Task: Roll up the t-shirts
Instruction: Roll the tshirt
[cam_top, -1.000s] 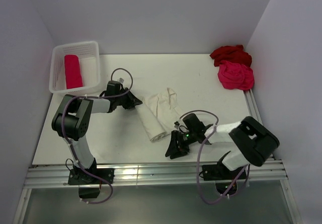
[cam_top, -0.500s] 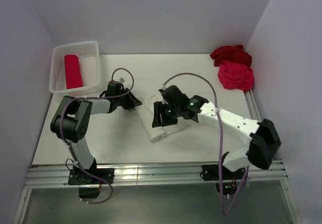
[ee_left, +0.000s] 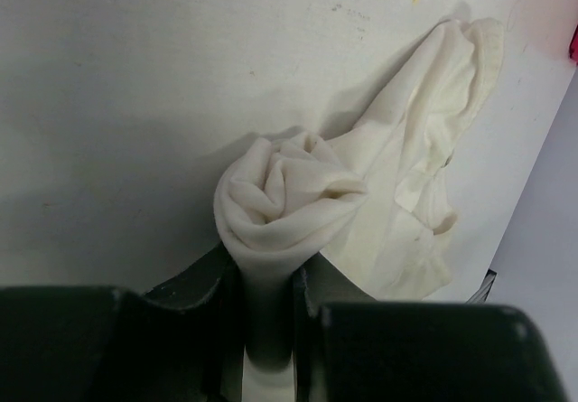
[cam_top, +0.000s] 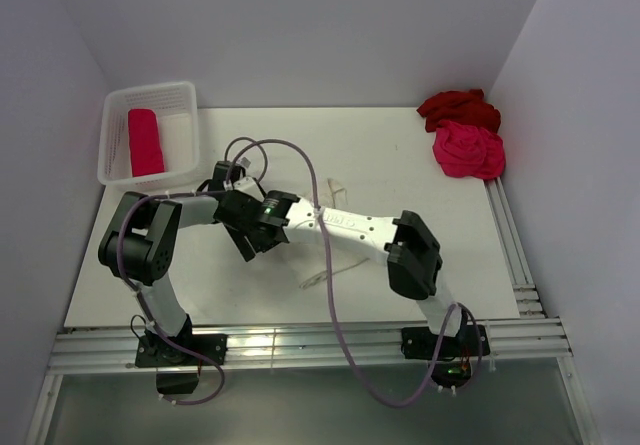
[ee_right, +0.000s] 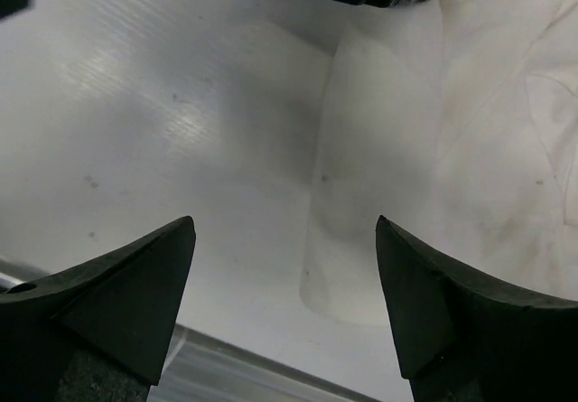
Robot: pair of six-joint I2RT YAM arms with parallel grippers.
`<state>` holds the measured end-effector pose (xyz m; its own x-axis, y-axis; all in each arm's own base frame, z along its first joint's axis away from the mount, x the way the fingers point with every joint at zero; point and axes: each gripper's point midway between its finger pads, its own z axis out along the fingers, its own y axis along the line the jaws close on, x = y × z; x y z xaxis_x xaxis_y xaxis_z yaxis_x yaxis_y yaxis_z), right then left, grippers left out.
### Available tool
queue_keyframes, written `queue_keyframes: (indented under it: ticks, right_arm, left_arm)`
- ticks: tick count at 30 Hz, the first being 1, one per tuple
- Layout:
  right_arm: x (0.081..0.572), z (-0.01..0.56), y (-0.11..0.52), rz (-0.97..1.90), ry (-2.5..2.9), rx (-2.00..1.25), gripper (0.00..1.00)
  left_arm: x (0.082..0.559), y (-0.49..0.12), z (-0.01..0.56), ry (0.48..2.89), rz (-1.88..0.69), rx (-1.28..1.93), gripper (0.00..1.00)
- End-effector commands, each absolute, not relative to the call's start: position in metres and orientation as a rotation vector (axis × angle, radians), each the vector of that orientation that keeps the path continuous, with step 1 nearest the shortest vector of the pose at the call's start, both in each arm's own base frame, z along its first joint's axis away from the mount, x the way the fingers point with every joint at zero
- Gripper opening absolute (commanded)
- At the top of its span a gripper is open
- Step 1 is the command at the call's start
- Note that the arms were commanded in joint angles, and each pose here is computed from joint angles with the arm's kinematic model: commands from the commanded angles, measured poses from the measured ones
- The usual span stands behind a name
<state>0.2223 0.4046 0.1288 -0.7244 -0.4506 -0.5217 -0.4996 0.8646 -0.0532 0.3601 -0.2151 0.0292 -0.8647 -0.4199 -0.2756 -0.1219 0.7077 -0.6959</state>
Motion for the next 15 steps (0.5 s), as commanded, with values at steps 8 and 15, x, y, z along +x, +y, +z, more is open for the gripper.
queue_keyframes:
  ticks: [8, 15]
  right_arm:
    - [0.240, 0.087, 0.369, -0.284, 2.444, -0.675, 0.85]
    - [0.235, 0.073, 0.376, -0.319, 2.435, -0.681, 0.85]
  left_arm:
    - [0.342, -0.217, 0.027, 2.593, -0.985, -0.352, 0.01]
    - [0.336, -0.216, 0.024, 2.624, -0.976, -0.373, 0.00]
